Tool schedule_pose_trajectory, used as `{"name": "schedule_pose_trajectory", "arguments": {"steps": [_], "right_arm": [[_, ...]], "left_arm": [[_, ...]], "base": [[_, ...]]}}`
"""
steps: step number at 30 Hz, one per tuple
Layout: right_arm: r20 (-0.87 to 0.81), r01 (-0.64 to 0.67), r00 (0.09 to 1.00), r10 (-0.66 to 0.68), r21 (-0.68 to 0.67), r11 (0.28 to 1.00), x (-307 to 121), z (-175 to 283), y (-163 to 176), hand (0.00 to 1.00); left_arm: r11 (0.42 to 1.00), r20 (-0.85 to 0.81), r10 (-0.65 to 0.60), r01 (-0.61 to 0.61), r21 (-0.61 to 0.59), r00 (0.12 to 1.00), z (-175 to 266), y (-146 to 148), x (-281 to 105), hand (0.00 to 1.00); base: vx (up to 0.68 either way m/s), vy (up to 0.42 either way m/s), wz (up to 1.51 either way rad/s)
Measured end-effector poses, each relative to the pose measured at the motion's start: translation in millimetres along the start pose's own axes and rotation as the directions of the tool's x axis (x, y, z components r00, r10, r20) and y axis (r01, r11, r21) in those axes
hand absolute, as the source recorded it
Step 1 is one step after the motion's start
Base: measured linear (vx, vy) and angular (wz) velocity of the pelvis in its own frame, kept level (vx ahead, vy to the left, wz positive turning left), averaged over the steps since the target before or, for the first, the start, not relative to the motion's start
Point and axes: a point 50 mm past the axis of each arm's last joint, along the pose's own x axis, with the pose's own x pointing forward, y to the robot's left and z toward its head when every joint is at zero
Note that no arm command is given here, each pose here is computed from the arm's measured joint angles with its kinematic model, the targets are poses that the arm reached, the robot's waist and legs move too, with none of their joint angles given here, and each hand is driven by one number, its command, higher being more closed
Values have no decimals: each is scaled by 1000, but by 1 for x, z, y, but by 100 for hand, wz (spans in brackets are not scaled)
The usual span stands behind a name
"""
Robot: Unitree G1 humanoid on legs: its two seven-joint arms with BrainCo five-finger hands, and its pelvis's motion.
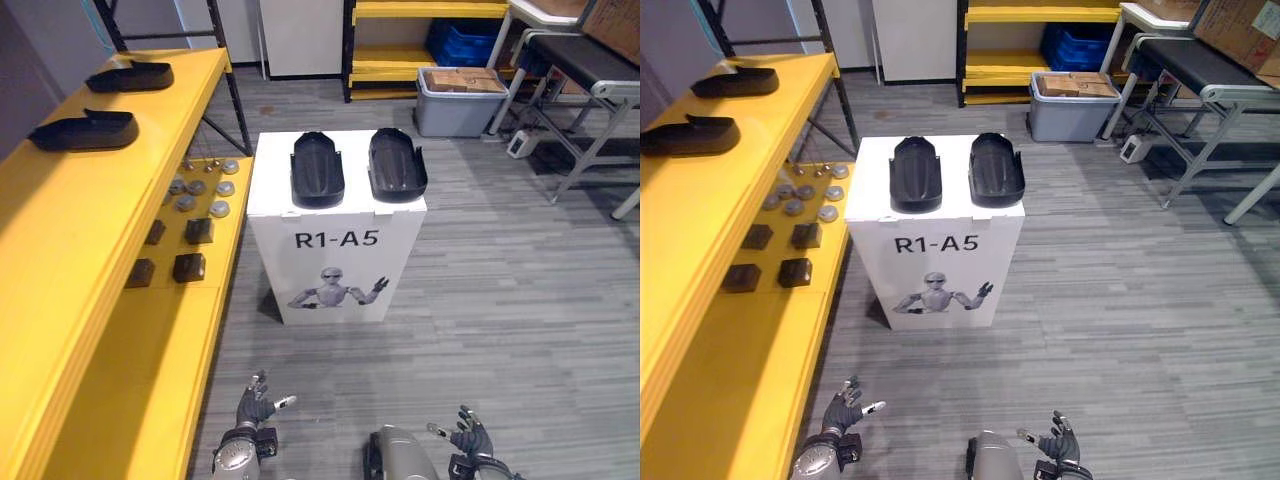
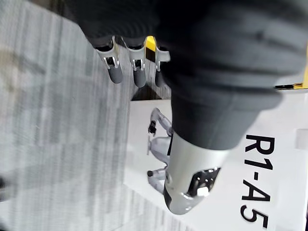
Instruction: Walk over and take plastic housings, then place them on the shelf
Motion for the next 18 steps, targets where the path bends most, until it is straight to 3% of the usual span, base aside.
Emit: {"name": "schedule_pose_trajectory", "arguments": {"steps": [9, 18], "right_arm": [[51, -33, 998, 33, -3, 999, 0, 11, 11, 0], [-40, 74, 997, -72, 64, 995, -6, -13, -13, 0]], "left_arm": [[997, -23, 10, -12, -70, 1000, -7, -11, -2, 0], [997, -97, 9, -17, -81, 995, -25, -16, -7, 0]], "base": [[408, -246, 31], [230, 85, -15]]}}
